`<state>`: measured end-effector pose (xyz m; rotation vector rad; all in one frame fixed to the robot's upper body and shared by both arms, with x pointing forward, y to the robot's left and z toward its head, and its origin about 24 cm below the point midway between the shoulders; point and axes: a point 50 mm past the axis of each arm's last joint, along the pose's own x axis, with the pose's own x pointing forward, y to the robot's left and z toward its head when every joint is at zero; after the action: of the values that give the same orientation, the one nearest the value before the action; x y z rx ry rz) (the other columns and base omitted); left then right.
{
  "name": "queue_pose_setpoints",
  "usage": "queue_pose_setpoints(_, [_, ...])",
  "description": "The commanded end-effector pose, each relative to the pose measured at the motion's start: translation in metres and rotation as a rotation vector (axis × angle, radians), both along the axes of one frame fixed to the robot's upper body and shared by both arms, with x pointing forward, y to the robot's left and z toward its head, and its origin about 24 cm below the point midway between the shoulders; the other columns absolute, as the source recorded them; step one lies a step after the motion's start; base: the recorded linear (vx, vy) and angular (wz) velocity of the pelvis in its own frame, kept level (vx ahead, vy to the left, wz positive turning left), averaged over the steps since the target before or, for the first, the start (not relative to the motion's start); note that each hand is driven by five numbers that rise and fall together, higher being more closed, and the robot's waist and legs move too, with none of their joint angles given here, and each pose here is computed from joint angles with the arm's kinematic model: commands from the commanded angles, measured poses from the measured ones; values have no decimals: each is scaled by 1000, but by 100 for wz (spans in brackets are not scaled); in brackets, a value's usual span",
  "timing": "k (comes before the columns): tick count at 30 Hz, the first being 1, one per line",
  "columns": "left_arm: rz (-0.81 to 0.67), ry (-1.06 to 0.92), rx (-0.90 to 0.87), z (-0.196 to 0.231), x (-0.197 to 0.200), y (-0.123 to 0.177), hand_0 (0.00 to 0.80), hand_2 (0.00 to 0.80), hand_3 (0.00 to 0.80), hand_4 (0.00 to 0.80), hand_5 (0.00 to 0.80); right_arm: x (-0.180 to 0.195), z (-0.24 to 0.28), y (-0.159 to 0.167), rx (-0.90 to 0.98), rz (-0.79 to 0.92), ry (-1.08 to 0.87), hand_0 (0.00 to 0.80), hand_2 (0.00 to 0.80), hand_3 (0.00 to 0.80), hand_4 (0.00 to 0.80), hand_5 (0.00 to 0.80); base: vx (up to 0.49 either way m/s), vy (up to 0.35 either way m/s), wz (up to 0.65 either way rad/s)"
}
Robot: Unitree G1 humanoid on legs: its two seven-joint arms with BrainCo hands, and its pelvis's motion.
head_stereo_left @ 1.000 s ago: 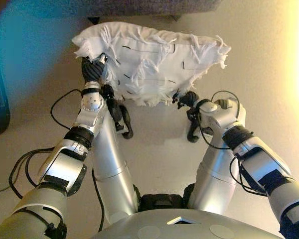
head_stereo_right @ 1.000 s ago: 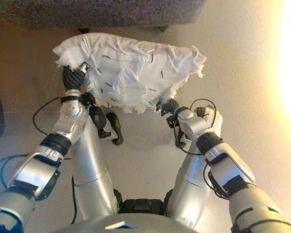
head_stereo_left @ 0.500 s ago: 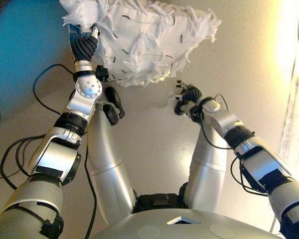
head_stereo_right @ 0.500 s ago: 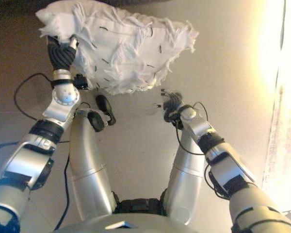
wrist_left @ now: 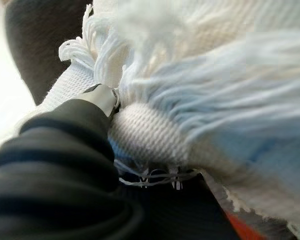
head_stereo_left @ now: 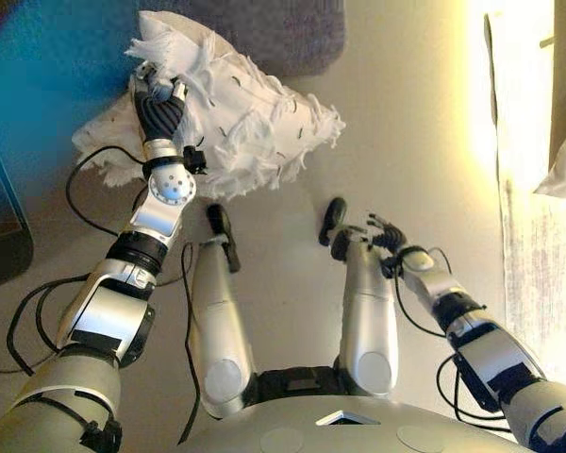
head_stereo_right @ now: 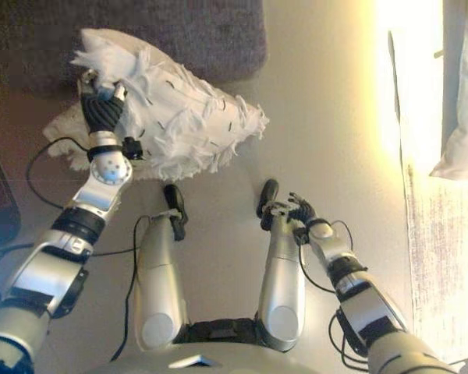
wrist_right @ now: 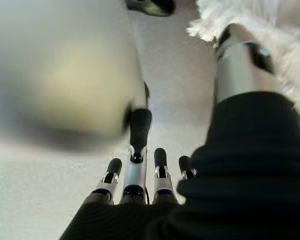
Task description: Pick up the cushion and take it to the sofa
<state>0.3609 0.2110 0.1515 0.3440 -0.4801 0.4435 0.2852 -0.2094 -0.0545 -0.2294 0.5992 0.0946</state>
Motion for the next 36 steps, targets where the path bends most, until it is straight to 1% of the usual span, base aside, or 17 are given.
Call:
queue_pose_setpoints(1, [-121,-317,-135,63,-10,-11,800,800,800,800,800,-51,-36,-32,-12,-85,155,0,0,0,0,0,49,-2,-6])
queue_pose_setpoints(7, [-208,-216,-184,42,-13,-5,800,800,800,800,800,-87,-54,-47,100,-232,225,0,0,0,0,0,52,-7,-8])
queue_pose_setpoints(9, [-236,-166,-208,30,-17,-2,800,800,800,800,800,-102,-61,-52,142,-305,244,0,0,0,0,0,152,5,-7])
queue_pose_setpoints(11, [-242,-133,-195,22,-21,0,800,800,800,800,800,-113,-66,-52,175,-327,275,0,0,0,0,0,147,-26,-7])
queue_pose_setpoints(18, [-271,28,-195,-6,-39,9,800,800,800,800,800,-156,-84,-47,326,-494,352,0,0,0,0,0,221,-84,6])
queue_pose_setpoints(22, [-276,74,-174,-14,-46,16,800,800,800,800,800,-168,-88,-47,392,-622,359,0,0,0,0,0,117,-112,12])
queue_pose_setpoints(26, [-273,108,-167,-14,-50,26,800,800,800,800,800,-183,-92,-55,363,-669,413,0,0,0,0,0,63,-90,1])
queue_pose_setpoints(32, [-302,131,-165,-7,-48,27,800,800,800,800,800,-206,-97,-66,289,-703,505,0,0,0,0,0,-4,-49,-1])
queue_pose_setpoints(36, [-284,145,-154,-7,-49,31,800,800,800,800,800,-222,-98,-73,244,-744,586,0,0,0,0,0,0,25,-1])
